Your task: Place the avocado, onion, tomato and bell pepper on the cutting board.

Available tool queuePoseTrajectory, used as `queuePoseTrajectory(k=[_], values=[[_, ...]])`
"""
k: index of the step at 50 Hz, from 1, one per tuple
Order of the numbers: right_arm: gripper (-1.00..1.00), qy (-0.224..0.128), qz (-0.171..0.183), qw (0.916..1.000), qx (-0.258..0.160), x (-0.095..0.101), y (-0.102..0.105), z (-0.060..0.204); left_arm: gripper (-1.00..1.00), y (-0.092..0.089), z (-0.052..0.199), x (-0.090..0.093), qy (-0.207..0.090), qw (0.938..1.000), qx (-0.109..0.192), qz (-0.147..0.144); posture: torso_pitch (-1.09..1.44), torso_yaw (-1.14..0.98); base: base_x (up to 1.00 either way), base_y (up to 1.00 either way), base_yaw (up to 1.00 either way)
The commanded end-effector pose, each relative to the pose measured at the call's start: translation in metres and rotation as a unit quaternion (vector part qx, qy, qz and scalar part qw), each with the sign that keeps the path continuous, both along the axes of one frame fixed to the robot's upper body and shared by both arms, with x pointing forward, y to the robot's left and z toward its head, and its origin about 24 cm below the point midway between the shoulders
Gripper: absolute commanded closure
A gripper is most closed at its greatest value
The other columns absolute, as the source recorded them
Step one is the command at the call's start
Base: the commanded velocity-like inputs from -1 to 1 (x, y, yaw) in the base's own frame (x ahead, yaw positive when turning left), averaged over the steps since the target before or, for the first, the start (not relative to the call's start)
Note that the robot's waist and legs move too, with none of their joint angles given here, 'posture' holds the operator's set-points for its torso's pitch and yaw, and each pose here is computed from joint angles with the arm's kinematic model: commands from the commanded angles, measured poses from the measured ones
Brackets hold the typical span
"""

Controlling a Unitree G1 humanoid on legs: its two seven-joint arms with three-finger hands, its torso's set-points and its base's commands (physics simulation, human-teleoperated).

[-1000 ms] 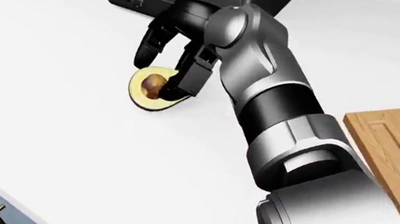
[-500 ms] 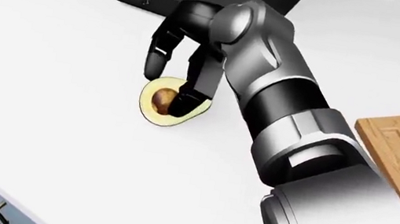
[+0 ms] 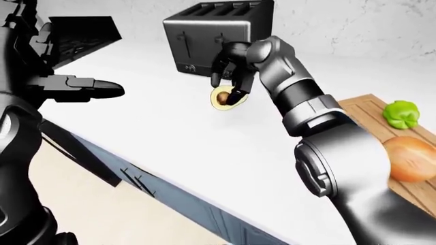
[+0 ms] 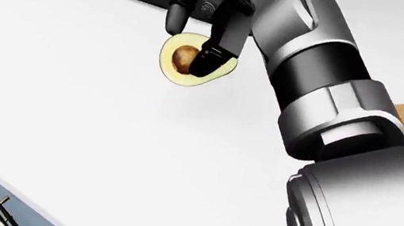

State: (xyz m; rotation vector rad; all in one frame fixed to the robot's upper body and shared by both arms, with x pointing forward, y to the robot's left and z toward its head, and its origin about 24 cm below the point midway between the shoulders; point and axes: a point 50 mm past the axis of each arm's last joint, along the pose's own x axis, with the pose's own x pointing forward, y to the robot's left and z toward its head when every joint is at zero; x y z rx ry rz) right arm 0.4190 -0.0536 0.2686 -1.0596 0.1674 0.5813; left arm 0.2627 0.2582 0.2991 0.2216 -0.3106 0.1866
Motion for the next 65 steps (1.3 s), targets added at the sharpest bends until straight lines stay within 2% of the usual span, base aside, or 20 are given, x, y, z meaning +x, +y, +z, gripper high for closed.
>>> queuePoseTrajectory(k=[1,9,28,35,47,55,65], values=[[0.80,-0.057,0.010,0.9983,0.008,-0.005,0.005,0.036,-1.00,0.001,0.014,-0.007,-0.039,0.9992,0.009,0.008,0.00,0.61,0.00,0.00,0.00],[0.78,-0.077,0.002,0.9970,0.001,-0.013,0.000,0.058,-1.00,0.001,0.014,-0.007,-0.038,0.9992,0.009,0.009,0.00,0.57,0.00,0.00,0.00],[0.78,-0.105,0.000,0.9943,-0.017,-0.060,-0.010,0.104,-1.00,-0.002,0.017,-0.004,-0.039,0.9992,0.007,0.002,0.00,0.48,0.00,0.00,0.00],[0.79,-0.105,-0.009,0.9940,-0.028,-0.072,-0.018,0.109,-1.00,-0.003,0.018,-0.004,-0.040,0.9992,0.008,0.000,0.00,0.44,0.00,0.00,0.00],[0.79,-0.106,-0.037,0.9923,-0.053,-0.073,-0.037,0.120,-1.00,-0.004,0.013,-0.002,-0.037,0.9993,0.003,-0.001,0.00,0.40,0.00,0.00,0.00],[0.80,-0.100,-0.061,0.9897,-0.083,-0.081,-0.054,0.127,-1.00,-0.004,0.013,-0.001,-0.036,0.9993,0.000,-0.001,0.00,0.40,0.00,0.00,0.00],[0.80,-0.075,-0.088,0.9881,-0.101,-0.080,-0.076,0.123,-1.00,-0.007,0.014,0.001,-0.035,0.9994,0.001,-0.005,0.00,0.40,0.00,0.00,0.00]])
